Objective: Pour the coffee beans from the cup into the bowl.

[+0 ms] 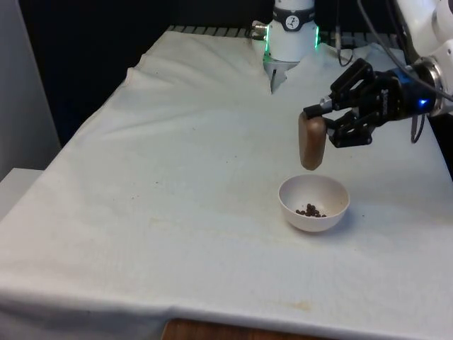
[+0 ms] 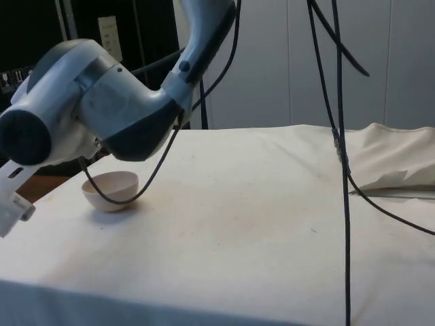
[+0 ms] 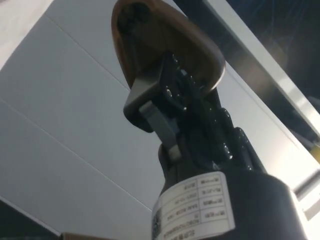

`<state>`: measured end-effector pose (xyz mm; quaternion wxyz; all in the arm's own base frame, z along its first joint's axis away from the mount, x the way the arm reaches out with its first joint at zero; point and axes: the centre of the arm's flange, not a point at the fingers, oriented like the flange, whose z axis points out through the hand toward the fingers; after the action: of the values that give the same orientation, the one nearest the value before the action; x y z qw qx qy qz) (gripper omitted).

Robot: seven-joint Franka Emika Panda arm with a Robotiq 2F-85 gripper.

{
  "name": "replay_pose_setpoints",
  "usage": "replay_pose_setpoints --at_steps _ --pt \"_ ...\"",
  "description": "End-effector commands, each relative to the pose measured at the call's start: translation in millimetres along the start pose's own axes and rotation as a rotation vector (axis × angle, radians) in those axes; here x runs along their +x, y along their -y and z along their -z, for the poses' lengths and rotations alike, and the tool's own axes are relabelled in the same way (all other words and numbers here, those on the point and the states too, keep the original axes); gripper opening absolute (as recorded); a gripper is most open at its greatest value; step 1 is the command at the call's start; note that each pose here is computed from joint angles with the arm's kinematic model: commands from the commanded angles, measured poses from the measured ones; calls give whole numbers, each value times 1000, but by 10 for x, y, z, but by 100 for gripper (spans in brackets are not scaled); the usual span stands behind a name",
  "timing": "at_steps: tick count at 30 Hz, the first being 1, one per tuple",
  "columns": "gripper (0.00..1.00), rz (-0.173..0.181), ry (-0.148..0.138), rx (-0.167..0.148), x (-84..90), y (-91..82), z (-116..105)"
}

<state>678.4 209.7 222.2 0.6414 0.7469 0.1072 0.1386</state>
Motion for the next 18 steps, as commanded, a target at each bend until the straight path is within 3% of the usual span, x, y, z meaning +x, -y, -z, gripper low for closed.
replay_pose_setpoints --at_steps 1,7,8,15,17,18 --pt "1 1 4 -12 13 10 25" --pt "1 0 -5 -57 18 20 96" --pt "1 -3 -10 -51 7 17 90" --pt "1 1 -19 -121 9 23 181" --pt "1 -4 -27 -117 0 20 185" --pt "1 2 -23 -131 7 29 210"
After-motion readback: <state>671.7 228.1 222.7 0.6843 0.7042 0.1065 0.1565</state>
